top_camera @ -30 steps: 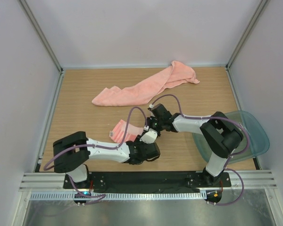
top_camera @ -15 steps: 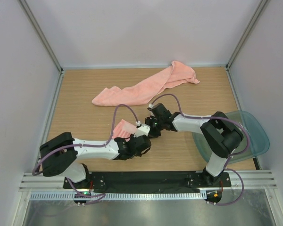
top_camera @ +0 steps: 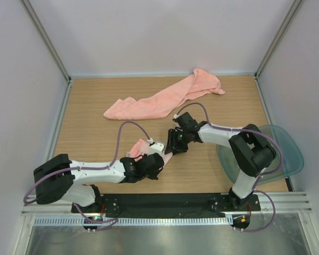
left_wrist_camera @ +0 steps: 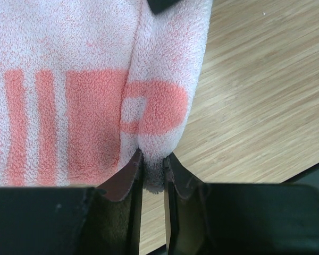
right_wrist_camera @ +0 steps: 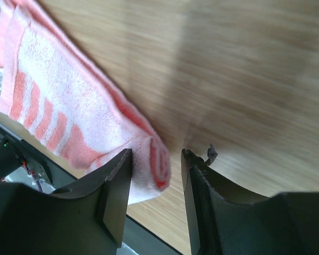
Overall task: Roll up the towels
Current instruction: Roll the towel
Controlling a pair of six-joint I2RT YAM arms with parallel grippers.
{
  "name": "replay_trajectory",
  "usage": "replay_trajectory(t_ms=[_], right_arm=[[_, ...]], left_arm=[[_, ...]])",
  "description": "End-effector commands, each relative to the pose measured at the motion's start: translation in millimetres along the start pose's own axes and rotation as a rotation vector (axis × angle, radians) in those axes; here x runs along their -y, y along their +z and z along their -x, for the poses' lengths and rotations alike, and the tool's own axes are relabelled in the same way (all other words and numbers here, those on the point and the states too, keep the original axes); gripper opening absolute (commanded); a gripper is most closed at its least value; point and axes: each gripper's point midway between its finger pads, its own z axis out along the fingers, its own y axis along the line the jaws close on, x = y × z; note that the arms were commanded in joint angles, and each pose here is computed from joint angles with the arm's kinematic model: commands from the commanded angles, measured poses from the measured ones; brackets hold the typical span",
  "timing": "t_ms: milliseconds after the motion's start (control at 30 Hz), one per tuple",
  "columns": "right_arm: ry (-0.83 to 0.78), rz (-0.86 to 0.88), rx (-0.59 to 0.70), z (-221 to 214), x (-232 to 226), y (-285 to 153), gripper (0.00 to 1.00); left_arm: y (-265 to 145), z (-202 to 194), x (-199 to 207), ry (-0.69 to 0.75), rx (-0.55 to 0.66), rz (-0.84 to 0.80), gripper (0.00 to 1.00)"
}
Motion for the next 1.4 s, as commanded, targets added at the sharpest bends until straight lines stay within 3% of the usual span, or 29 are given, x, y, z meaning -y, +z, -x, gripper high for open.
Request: replay_trajectory(t_ms=[0, 433, 967, 1133, 1367], right_arm=[[-0.033, -0.033, 0.078, 26, 3, -17, 0.48], [-0.014, -0.151, 0.187, 58, 32, -63, 0.48], [-0.019, -0.116, 0.201, 49, 29, -80, 0.48], [-0.059, 0.076, 0.192, 40, -1, -82, 0.50], [-0.110, 0.316, 0.164, 19, -40, -74, 0.62]], left_arm=[[-3, -1, 5, -0.032, -0.001, -0.028, 0.13], [-19, 21, 25, -0.218, 0.024, -0.180, 0.12], [-18, 20, -6, -0.748, -0.004, -0.387, 0.13], [-14, 17, -18, -0.859, -0.037, -0.371, 0.12], [-9, -5, -39, -1.007, -0.122, -0.281, 0.12]])
